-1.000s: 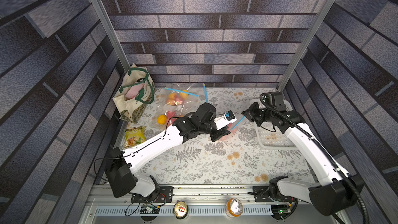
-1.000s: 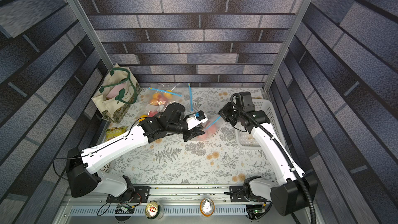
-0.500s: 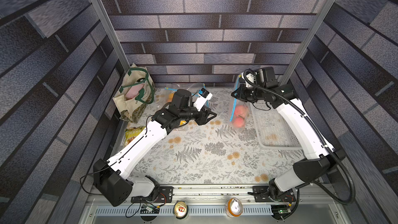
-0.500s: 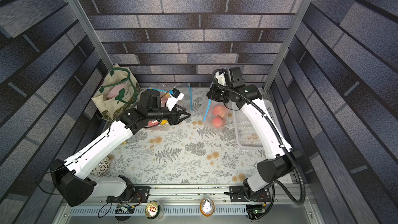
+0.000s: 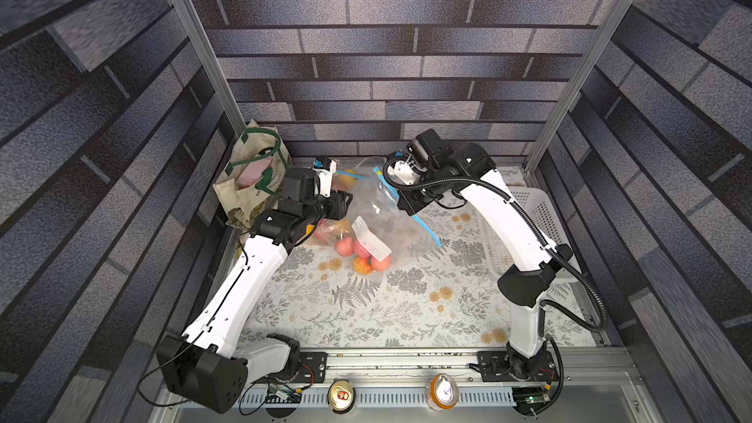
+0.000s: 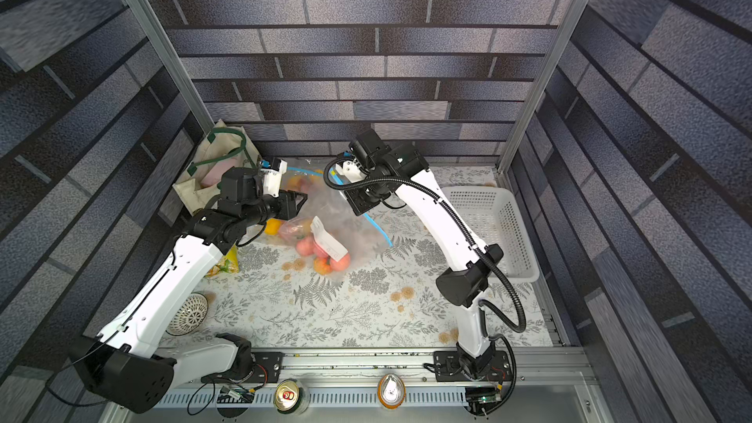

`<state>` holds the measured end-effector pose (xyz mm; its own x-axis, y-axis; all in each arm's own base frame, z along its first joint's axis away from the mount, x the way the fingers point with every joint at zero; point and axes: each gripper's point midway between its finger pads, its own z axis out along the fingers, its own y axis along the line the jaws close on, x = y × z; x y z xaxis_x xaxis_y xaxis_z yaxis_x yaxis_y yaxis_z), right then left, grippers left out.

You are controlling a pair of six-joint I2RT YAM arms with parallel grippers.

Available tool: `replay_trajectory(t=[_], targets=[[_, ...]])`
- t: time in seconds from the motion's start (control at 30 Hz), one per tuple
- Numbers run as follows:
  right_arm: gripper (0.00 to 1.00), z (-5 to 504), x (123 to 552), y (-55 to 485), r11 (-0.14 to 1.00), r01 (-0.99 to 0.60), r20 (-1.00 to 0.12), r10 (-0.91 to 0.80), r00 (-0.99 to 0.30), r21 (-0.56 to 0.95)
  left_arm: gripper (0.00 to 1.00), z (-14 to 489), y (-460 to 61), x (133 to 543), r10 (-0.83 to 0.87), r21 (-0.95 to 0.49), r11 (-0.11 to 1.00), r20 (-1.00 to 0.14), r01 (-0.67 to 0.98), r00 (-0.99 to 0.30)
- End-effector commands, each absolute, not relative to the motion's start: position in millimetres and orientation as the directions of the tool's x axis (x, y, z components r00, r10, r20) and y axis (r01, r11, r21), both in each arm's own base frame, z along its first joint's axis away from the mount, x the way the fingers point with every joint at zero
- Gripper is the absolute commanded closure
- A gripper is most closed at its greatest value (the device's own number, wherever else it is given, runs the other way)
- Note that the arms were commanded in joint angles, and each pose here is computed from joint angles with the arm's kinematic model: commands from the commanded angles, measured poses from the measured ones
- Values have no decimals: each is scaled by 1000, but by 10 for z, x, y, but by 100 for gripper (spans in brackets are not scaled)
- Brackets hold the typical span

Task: Place the peach in a zip-top bag and seal the zipper
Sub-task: Place the zipper food storage bag at the center of the board.

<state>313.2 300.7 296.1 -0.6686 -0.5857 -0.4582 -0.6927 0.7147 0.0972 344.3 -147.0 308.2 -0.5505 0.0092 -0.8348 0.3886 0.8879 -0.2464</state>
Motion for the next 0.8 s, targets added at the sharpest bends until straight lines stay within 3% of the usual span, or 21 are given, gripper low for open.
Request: replay_trajectory(t=[0.0,0.07,0.2,0.3,0.5,0.77], targets=[[100,2646,3476,2511,747,-625,-322,-663,-676,-226,48,2972,-1414,3386,55,-205,900,-822,385,-568],[100,2561,3756,2518,750,-577,-339,-661,-670,-323,48,2947,-1433,3388,61,-208,897,-815,390,-576],[100,2649,4253,2784,776,-491,-498,-630,-595,-395,48,2903,-1464,3400,63,-210,895,-815,394,-577],[100,2633,4568,2974,751,-457,-550,-660,-512,-476,48,2876,-1470,3414,66,-208,896,-811,392,-581],[99,2329,4879,3252,736,-461,-568,-676,-469,-495,48,2859,-1454,3453,80,-187,903,-811,387,-579],[98,2305,5306,3505,799,-409,-682,-595,-426,-441,48,2845,-1439,3513,63,-187,912,-816,366,-575]])
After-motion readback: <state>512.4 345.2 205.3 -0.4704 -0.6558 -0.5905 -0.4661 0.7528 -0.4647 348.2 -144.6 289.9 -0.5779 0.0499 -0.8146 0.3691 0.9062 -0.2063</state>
